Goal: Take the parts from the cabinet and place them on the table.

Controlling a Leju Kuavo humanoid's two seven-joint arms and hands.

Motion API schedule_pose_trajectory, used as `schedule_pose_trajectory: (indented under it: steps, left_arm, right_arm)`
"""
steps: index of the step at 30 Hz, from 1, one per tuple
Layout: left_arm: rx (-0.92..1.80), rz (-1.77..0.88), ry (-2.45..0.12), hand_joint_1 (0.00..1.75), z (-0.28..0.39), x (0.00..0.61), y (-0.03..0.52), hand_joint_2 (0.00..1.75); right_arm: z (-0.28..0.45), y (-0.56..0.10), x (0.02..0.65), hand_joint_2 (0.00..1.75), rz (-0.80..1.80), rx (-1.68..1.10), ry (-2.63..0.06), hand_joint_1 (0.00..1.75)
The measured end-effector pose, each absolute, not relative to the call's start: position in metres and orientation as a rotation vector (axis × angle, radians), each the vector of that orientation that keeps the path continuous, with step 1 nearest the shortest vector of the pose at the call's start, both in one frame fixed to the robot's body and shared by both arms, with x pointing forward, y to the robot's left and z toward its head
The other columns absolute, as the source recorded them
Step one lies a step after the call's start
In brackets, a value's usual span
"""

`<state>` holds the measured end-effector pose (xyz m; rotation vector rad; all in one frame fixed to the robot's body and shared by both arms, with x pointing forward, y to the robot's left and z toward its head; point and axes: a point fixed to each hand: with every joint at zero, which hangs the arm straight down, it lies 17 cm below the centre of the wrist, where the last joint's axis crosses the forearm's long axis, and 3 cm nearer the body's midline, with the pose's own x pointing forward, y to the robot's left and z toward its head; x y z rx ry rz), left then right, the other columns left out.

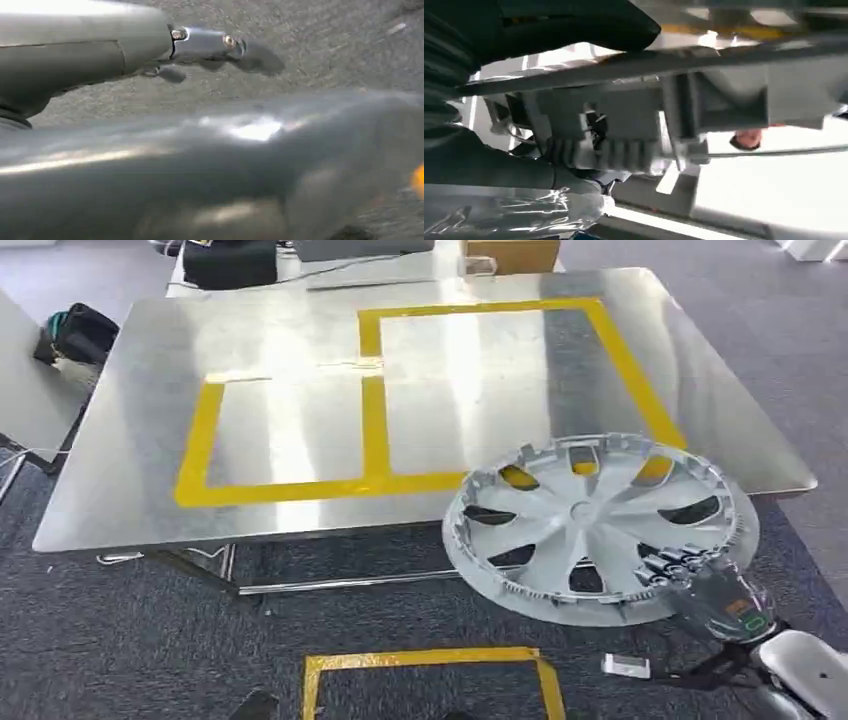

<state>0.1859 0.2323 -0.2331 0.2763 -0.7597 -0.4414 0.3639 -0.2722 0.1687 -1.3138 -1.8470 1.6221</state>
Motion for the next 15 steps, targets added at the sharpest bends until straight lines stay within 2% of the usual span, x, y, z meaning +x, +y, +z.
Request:
schedule_pose_trajectory:
  steps: [4,9,13,15]
  left_arm:
    - [0.298,-0.376,-0.739,0.0,-0.235,0.18,0.239,0.0]
    - [0.338,-0.322,-0.742,0.0,-0.233,0.185,0.254,0.0]
    - [0.34,-0.309,-0.678,0.0,-0.244,0.149,0.261,0.0]
    - [0.348,-0.297,-0.727,0.0,-0.235,0.177,0.26,0.0]
  right_arm:
    - [0.139,-0.271,0.35,1.75,1.667,-1.251,-1.797,1.75]
    - [0.142,-0.267,0.352,1.75,1.662,-1.258,-1.806,1.75]
    - [0.131,-0.259,0.348,1.75,1.662,-1.221,-1.801,1.75]
    - [0.15,-0.261,0.358,1.75,1.641,-1.271,-1.829,1.75]
